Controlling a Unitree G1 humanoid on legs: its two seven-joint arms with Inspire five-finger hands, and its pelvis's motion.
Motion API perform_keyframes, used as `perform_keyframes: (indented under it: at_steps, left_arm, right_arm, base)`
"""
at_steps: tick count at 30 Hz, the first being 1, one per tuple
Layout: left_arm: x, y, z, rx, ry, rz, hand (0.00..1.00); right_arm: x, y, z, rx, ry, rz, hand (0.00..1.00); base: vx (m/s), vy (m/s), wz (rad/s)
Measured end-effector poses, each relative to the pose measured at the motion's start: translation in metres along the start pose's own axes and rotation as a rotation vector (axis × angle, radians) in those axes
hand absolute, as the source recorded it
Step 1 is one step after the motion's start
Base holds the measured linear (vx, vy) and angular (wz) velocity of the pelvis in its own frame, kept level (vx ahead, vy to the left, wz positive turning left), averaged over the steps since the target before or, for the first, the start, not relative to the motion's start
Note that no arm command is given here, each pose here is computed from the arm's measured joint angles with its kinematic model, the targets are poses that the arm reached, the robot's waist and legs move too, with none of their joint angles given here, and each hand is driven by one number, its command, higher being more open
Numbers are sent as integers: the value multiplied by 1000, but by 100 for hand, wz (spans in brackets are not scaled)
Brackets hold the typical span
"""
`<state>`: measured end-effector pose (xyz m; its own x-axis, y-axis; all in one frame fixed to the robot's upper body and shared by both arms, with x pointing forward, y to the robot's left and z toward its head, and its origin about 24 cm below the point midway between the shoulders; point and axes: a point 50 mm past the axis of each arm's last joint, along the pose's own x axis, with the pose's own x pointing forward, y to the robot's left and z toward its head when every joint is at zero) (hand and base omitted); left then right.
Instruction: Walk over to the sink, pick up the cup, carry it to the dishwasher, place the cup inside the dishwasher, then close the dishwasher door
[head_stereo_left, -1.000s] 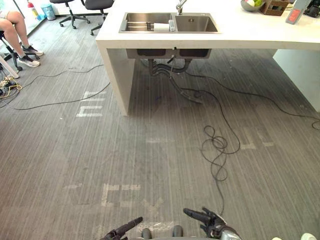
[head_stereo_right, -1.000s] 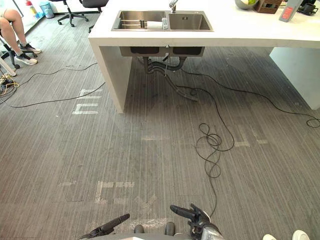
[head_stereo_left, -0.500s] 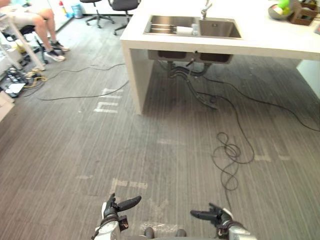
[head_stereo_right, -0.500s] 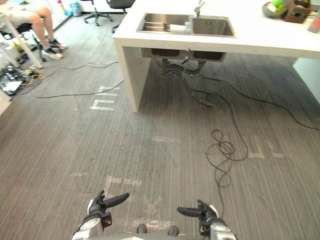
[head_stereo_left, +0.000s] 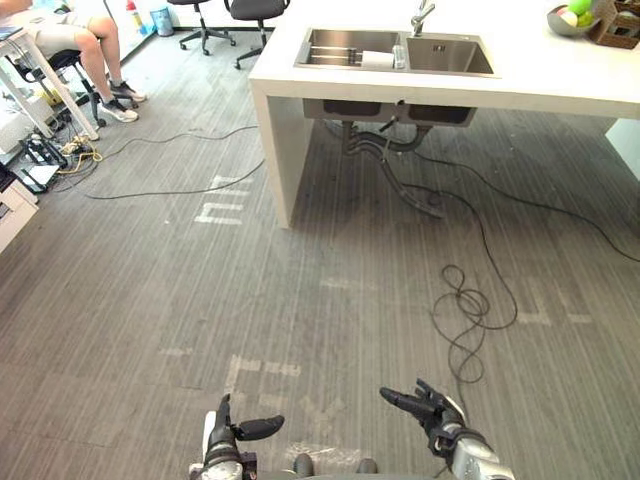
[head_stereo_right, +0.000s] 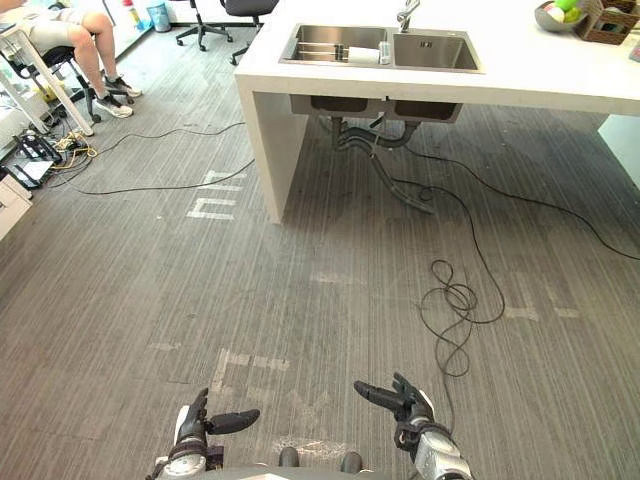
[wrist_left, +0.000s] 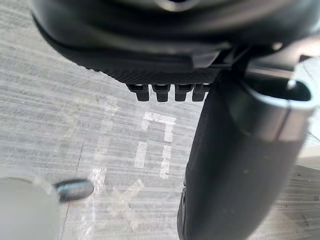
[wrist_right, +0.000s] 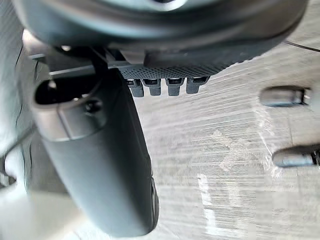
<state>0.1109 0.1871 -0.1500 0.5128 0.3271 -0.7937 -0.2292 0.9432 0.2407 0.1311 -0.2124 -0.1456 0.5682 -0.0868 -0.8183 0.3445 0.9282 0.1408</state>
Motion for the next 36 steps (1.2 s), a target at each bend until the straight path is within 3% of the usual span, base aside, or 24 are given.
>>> perform_keyframes:
  at_steps: [8,16,20,24,27,32,36]
  left_arm:
    - [-1,-3,-15,-60,85,-44,100]
    - [1,0,-13,-120,92,-115,100]
    - [5,5,5,-175,42,-145,100]
    - [12,8,53,-203,-88,-165,100]
    - [13,7,70,-266,-130,-181,100]
    - [10,-5,65,-305,-96,-244,100]
    - [8,-14,34,-331,30,-251,100]
  right_arm:
    - [-7,-3,-28,71,61,-31,100]
    - [2,5,-6,82,13,-42,100]
    - [7,10,15,123,-46,-26,100]
    - [6,21,52,105,-182,47,100]
    - [5,18,54,102,-178,47,100]
    - [2,5,40,106,-120,29,100]
    - [-1,-10,23,167,-66,-16,100]
  base:
    - [-39,13,-2]
    - [-73,49,-7]
    - [51,20,22]
    - [149,-57,12]
    - [303,-224,22]
    - [422,-224,14]
    - [456,-207,2]
